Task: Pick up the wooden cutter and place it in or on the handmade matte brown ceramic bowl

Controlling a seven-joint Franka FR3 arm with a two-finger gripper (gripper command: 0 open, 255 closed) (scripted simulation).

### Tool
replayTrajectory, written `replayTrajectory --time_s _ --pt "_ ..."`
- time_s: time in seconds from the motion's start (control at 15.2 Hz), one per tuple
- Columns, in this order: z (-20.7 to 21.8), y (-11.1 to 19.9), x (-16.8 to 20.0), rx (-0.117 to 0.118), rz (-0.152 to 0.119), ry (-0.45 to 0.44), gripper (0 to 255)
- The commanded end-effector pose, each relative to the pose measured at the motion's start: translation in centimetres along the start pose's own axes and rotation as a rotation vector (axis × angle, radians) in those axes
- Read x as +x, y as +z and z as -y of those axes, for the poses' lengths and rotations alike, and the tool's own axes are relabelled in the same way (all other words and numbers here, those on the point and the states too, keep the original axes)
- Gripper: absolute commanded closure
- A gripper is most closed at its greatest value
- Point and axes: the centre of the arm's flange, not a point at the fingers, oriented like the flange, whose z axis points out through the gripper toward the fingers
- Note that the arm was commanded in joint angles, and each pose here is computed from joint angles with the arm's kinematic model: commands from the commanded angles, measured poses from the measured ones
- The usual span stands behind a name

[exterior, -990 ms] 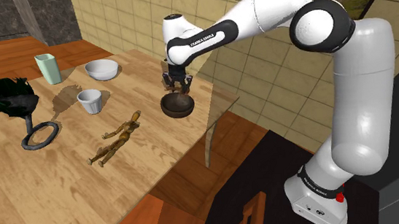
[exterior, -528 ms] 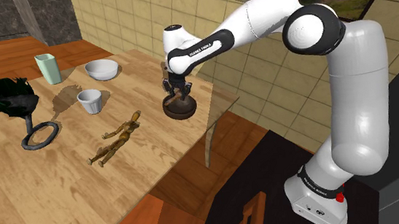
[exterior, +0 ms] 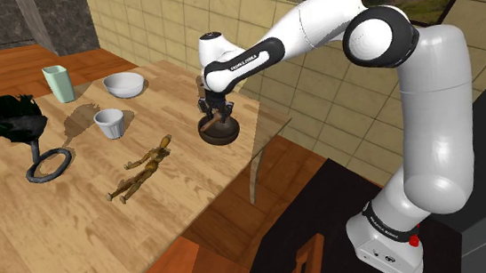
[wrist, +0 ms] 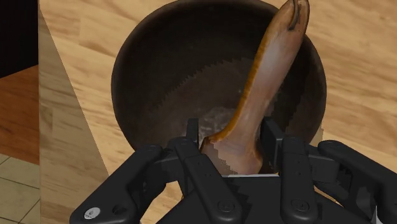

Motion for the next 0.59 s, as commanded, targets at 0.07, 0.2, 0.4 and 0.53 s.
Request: replayTrajectory --time_s 0.07,0.2,0.4,0.53 --pt "0.0 0.0 0.0 0.000 0.000 0.000 0" --pt "0.0 0.0 0.0 0.000 0.000 0.000 0" --pt "0.0 -1.3 0.0 0.000 0.000 0.000 0" --pt "0.0 -4.0 0.0 0.000 0.000 0.000 0"
